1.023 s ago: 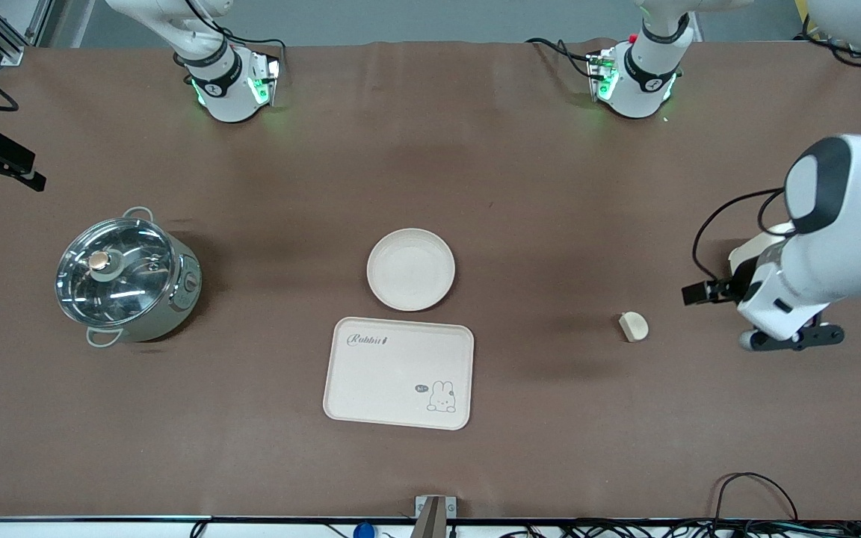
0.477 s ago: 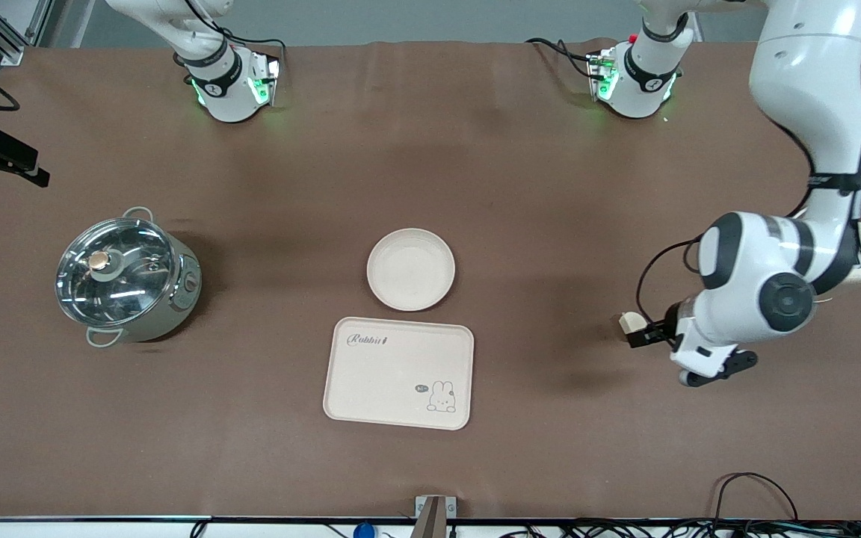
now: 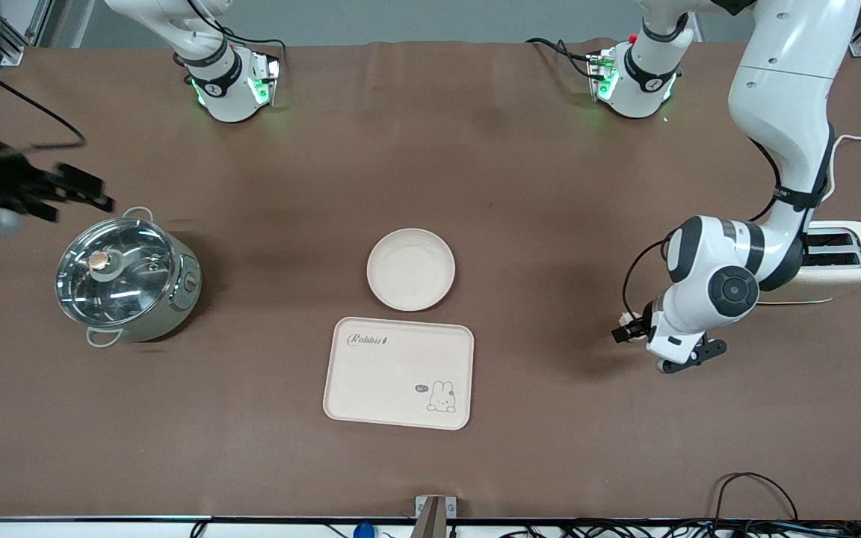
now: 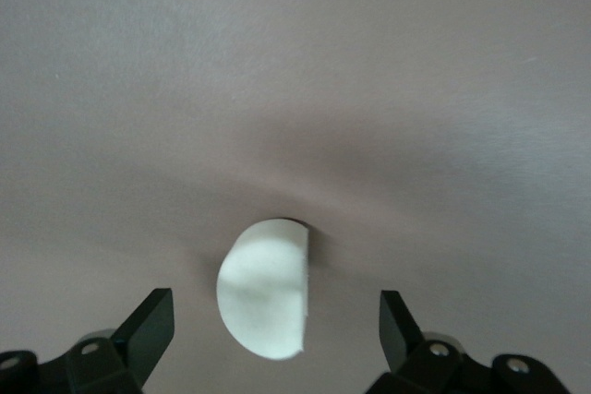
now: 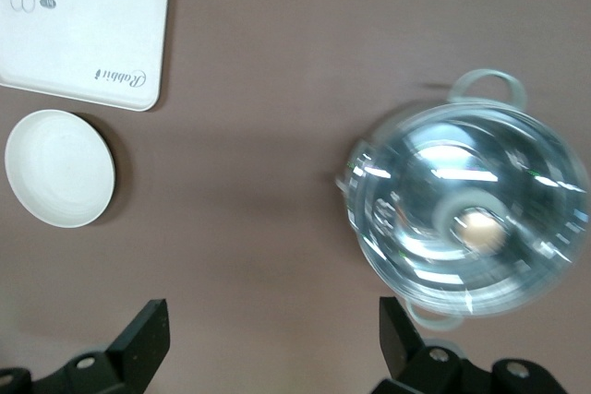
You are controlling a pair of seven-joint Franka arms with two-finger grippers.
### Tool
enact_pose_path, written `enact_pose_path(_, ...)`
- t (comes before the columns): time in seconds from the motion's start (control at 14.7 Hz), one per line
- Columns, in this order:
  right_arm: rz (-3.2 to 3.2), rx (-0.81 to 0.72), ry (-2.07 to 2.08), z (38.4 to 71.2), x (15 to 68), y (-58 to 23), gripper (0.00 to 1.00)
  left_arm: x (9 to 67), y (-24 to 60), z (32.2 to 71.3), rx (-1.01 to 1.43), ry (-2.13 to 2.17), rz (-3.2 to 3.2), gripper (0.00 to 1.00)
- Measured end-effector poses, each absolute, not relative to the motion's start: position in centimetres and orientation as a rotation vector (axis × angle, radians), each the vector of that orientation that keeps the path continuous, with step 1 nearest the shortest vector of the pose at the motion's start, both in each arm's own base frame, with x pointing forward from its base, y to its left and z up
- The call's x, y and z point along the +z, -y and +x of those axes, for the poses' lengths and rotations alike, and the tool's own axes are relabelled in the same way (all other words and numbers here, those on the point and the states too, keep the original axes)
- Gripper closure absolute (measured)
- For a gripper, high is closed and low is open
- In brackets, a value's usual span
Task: Place bun in plate and plate on tray
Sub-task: 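Grasp the bun with the left gripper while the right gripper reaches out, then carry the bun onto the white plate while the right gripper nears it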
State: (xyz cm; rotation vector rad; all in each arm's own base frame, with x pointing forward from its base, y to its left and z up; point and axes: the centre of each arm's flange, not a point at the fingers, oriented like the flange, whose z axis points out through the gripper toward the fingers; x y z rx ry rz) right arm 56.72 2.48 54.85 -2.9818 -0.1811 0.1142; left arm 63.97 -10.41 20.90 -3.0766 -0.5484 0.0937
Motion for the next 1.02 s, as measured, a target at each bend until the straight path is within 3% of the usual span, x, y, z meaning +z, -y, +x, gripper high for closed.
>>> enact_pose_path(0.14, -2.931, 0.137, 0.215, 57.8, 49.9, -6.4, 0.00, 19.7, 9.9, 63.4, 0.094, 0.558, -3.077, 0.06)
enact_pose_path(0.41, -2.801, 0.196, 0.113, 58.1, 42.7, -8.5, 0.00, 19.2, 9.4, 63.2, 0.095, 0.570, -3.076, 0.41)
enact_pose_path(0.48, -2.773, 0.200, 0.081, 57.7, 41.3, -8.8, 0.00, 19.2, 9.5, 63.2, 0.094, 0.569, -3.077, 0.41)
enact_pose_path(0.68, -2.720, 0.211, 0.031, 56.0, 37.1, -11.3, 0.00, 19.3, 10.0, 63.2, 0.085, 0.590, -3.075, 0.59)
enact_pose_path(1.02, -2.619, 0.252, -0.007, 52.4, 31.5, -14.5, 0.00, 21.1, 18.5, 62.7, 0.038, 0.822, -3.055, 0.60)
